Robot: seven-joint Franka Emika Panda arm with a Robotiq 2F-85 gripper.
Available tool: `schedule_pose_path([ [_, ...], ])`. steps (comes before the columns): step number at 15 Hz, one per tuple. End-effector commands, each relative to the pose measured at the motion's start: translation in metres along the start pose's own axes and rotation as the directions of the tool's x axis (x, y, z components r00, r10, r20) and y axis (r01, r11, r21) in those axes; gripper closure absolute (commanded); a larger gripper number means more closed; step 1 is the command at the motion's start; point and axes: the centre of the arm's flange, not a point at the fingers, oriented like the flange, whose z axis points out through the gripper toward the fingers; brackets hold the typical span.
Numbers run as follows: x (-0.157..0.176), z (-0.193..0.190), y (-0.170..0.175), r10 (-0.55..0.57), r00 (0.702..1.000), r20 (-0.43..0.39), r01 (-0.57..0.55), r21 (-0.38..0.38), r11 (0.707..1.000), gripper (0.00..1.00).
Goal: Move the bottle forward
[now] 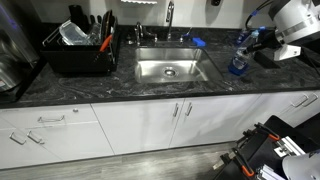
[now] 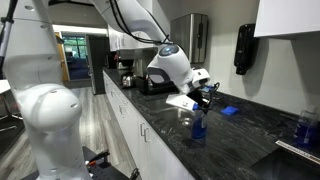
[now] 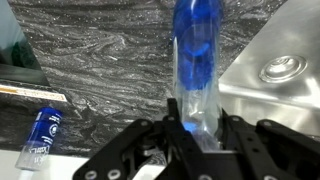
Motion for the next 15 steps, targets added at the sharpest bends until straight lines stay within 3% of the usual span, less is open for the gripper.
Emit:
schedule_pose_path([
  [1,-0.004,0.013,0.000,-0.011,1.000,-0.003,0.011,-0.034,0.999,0.36],
  [6,0.005,0.003,0.003,-0.016,1.000,-0.015,0.016,-0.028,0.999,0.01],
  [15,0.018,-0.022,0.005,-0.030,0.998,-0.058,0.029,-0.020,0.999,0.00],
])
